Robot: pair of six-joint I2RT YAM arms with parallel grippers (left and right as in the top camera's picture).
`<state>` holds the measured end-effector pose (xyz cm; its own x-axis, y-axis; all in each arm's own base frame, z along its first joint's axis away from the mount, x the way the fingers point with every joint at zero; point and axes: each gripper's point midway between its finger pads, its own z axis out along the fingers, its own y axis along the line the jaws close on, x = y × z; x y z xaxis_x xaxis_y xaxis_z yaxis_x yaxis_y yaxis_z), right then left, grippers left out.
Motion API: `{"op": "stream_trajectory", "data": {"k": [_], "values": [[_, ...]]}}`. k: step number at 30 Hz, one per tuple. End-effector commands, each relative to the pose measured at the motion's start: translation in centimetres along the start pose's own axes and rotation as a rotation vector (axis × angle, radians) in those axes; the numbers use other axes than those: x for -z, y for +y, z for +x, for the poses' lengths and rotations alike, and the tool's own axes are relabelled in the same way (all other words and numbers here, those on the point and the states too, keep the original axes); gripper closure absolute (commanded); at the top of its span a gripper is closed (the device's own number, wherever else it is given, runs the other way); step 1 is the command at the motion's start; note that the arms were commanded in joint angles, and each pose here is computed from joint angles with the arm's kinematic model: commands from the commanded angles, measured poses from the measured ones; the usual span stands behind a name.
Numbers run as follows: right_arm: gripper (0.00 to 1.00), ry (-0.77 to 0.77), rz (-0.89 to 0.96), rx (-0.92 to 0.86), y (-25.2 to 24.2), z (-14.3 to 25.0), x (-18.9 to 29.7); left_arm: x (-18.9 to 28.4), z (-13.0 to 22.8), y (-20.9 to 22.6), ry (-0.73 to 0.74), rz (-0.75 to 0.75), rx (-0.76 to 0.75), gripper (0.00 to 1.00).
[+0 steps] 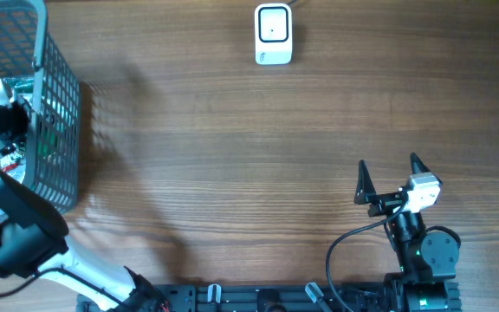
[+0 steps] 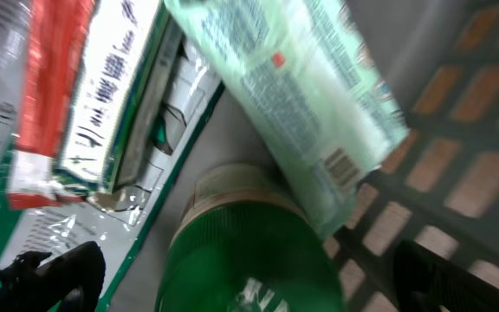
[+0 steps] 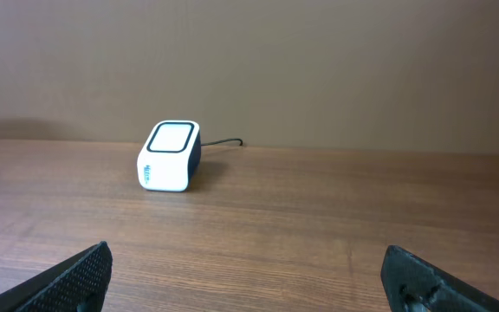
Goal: Scan the item barcode
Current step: 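Reach the left gripper into the basket and grasp the green-capped jar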
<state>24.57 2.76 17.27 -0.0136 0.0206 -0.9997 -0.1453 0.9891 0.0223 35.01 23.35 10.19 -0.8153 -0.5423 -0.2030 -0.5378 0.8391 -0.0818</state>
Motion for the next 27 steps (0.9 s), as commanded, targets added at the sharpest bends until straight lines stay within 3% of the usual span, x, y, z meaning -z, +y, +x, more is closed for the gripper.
{"op": "stream_trajectory", "data": {"k": [1, 8, 13, 20, 27], "values": [[0.00, -0.007, 0.007, 0.003, -0.1, -0.2, 0.0, -2.3, 1.6, -0.7, 0.100, 0.036, 0.017, 0.00], [0.00, -0.007, 0.007, 0.003, -0.1, -0.2, 0.0, -3.3, 2.6, -0.6, 0.153, 0.032, 0.080, 0.16], [0.00, -0.007, 0.007, 0.003, -0.1, -0.2, 0.0, -3.3, 2.4, -0.6, 0.142, 0.032, 0.079, 0.44], [0.00, -0.007, 0.007, 0.003, -0.1, -0.1, 0.0, -0.1, -0.6, 0.1, 0.023, 0.028, 0.117, 0.47], [0.00, -0.007, 0.007, 0.003, -0.1, -0.2, 0.0, 10.9, -5.5, 0.2, -0.269, 0.033, 0.177, 0.47]]}}
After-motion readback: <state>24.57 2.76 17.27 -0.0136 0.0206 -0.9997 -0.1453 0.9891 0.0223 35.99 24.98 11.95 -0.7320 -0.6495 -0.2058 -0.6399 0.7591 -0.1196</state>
